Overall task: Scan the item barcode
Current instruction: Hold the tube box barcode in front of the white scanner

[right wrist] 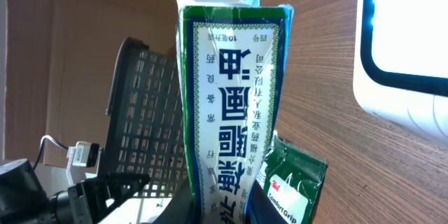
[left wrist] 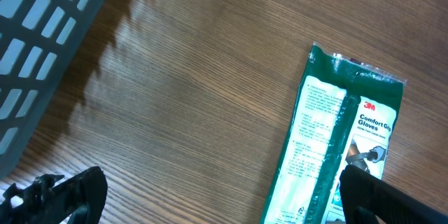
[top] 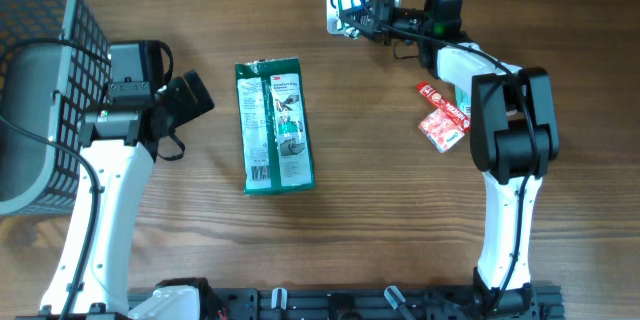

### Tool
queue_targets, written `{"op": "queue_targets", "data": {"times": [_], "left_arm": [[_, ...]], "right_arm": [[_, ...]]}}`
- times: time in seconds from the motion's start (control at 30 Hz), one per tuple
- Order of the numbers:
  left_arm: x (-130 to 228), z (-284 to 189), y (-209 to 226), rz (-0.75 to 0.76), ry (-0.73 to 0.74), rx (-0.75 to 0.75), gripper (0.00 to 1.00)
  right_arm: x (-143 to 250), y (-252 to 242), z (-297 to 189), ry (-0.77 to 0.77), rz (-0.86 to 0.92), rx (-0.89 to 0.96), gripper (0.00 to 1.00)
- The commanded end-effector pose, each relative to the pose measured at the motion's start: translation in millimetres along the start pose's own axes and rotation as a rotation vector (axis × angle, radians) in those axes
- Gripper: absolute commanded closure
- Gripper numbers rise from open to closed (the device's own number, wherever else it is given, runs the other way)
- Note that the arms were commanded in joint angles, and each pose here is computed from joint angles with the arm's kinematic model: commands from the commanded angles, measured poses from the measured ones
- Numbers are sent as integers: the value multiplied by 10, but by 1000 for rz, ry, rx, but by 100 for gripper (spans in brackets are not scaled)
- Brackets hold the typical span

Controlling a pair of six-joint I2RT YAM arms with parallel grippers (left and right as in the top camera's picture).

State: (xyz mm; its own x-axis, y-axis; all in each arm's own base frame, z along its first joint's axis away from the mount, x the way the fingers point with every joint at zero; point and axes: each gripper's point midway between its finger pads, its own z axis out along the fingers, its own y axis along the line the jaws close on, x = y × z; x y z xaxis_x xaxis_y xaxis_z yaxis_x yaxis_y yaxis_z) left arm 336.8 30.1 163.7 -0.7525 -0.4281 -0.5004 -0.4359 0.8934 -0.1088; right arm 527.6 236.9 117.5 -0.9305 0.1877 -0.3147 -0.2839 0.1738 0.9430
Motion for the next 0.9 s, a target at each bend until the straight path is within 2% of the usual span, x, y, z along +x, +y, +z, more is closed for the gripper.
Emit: {"op": "queue_targets", "data": {"times": [0.0, 0.37, 0.67, 0.87], "left_arm": [[-32, -4, 20, 7, -9, -8, 0], [-31, -4, 21, 7, -9, -9, 0], [-31, -4, 21, 7, -9, -9, 0], [-32, -4, 20, 7, -9, -8, 0]], "right_arm": [[-7, -95, 2, -10, -1, 11, 96], [-214, -286, -20, -141, 53, 110, 96], [-231, -297, -24, -151, 50, 117, 96], [-256, 130, -42, -109, -4, 23, 95]]}}
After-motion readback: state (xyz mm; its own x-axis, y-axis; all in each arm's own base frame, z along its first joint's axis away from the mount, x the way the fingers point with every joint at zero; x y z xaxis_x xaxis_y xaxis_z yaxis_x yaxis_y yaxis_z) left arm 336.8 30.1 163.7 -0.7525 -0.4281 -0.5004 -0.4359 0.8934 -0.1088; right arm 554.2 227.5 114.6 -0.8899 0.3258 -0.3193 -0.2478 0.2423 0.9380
